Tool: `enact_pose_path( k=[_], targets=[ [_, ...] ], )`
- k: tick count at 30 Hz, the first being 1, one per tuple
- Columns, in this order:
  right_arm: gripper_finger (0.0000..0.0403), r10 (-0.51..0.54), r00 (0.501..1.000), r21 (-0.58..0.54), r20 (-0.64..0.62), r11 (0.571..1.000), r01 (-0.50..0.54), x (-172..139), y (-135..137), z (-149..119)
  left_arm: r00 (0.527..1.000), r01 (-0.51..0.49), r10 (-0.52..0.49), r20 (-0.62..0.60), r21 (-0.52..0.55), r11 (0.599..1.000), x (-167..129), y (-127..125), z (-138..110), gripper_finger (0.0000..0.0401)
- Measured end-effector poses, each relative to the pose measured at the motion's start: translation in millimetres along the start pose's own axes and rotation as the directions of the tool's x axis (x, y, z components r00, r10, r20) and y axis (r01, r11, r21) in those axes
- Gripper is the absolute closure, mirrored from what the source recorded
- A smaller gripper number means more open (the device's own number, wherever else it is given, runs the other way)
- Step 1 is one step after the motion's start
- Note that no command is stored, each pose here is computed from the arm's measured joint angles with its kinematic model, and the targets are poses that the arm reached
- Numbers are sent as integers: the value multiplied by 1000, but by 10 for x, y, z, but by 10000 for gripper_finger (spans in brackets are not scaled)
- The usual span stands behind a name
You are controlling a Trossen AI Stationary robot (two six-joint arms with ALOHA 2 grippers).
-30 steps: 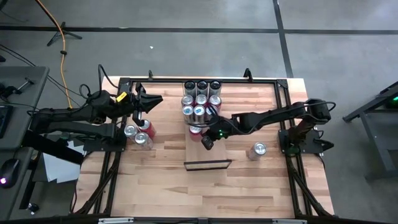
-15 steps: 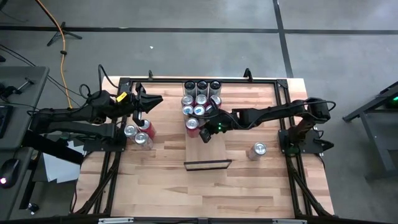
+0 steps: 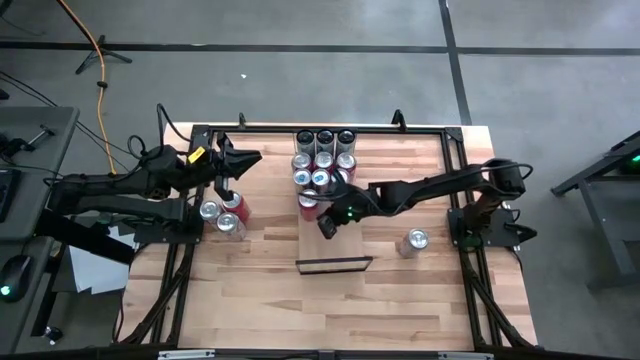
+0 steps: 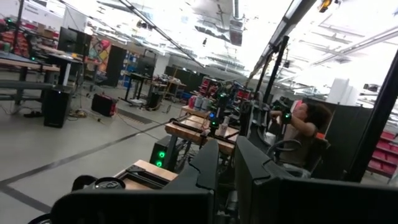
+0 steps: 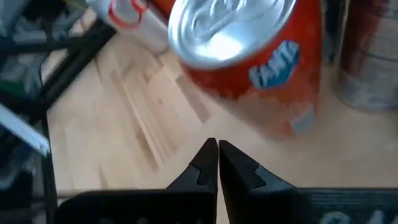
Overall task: Place canned beverage on shelf
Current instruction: Put the right red soda can on the shelf
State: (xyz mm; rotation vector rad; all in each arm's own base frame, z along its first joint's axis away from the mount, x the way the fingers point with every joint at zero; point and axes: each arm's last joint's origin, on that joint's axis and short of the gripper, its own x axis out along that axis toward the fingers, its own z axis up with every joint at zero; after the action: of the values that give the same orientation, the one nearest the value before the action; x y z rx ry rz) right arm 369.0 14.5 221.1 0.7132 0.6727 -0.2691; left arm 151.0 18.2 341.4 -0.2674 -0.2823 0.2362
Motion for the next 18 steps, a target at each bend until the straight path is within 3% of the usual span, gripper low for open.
enact_pose_path(
  k=[18],
  targets=[
    [403, -25, 990, 88, 142, 996, 12, 87, 26, 49, 1000, -1, 1, 0, 0, 1000, 0, 0, 0, 398]
  ],
)
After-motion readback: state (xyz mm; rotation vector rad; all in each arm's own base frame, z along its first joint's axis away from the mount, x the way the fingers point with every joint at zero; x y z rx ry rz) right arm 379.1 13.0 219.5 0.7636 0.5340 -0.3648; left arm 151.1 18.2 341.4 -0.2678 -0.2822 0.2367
